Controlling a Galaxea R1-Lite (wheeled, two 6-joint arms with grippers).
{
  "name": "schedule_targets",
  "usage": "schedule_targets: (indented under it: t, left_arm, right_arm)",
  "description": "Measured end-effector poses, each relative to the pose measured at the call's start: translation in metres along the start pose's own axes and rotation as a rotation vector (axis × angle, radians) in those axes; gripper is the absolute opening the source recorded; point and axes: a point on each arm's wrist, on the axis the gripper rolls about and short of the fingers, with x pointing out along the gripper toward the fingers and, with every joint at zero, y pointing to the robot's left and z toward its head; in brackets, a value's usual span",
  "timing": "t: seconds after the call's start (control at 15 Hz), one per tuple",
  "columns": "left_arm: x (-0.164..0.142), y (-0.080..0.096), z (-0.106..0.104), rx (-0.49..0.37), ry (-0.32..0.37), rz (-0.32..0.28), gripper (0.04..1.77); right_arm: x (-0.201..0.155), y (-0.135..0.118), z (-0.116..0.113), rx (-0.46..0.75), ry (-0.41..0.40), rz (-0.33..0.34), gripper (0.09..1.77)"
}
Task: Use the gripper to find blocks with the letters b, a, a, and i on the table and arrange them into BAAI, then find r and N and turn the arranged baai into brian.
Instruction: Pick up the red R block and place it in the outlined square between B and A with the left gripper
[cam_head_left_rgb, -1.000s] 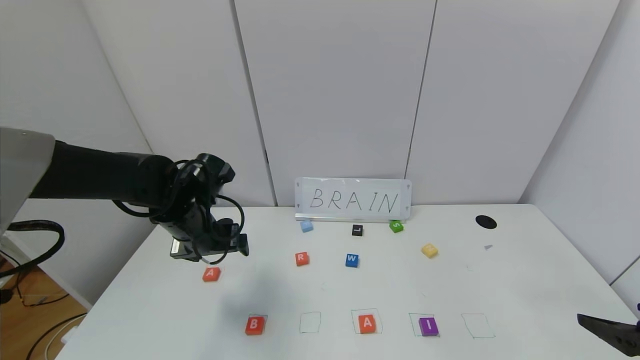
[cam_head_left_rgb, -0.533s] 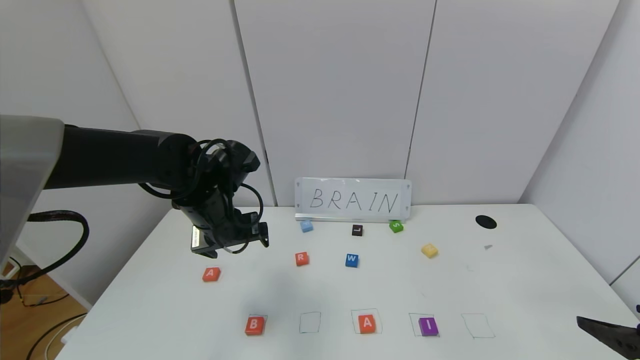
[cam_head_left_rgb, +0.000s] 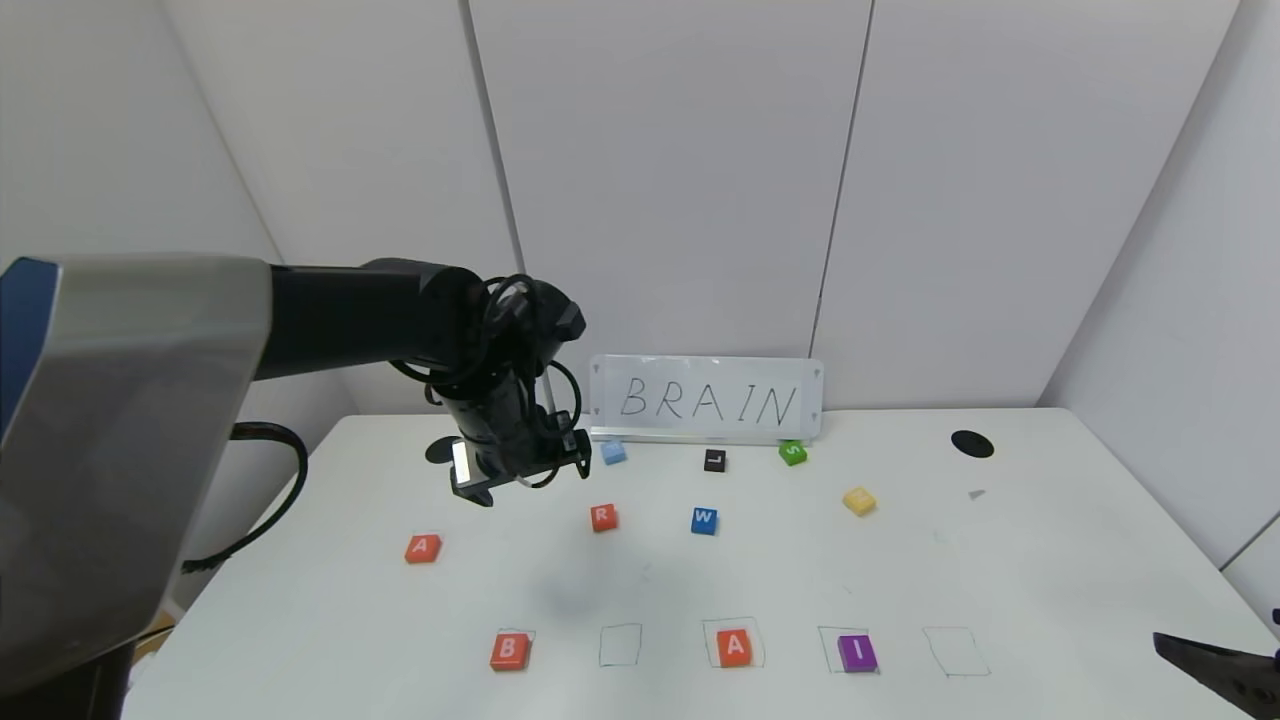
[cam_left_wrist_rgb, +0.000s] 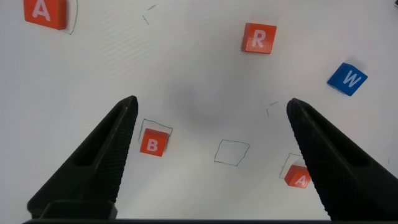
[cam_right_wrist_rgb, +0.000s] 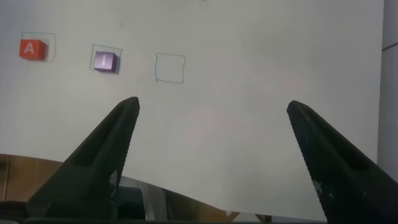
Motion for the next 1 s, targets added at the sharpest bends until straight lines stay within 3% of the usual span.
schedule_targets:
  t: [0.47, 0.73, 1.0]
  left_arm:
    - [0.040, -0.025, -0.007, 0.010, -0.035, 0.050, 1.71]
    - [0.061, -0.040, -0.014, 0.032, -0.068, 0.031, 1.71]
    - [0.081, -0.051, -0.022, 0.056, -0.087, 0.050, 1.71]
  right_arm:
    - [-0.001, 0.000, -0.001, -0.003, -0.002, 0.002, 1.71]
    - [-0.002, 0.001, -0.002, -0.006, -0.004, 0.006, 1.71]
    - [-0.002, 0.001, -0.002, -0.007, -0.006, 0.007, 1.71]
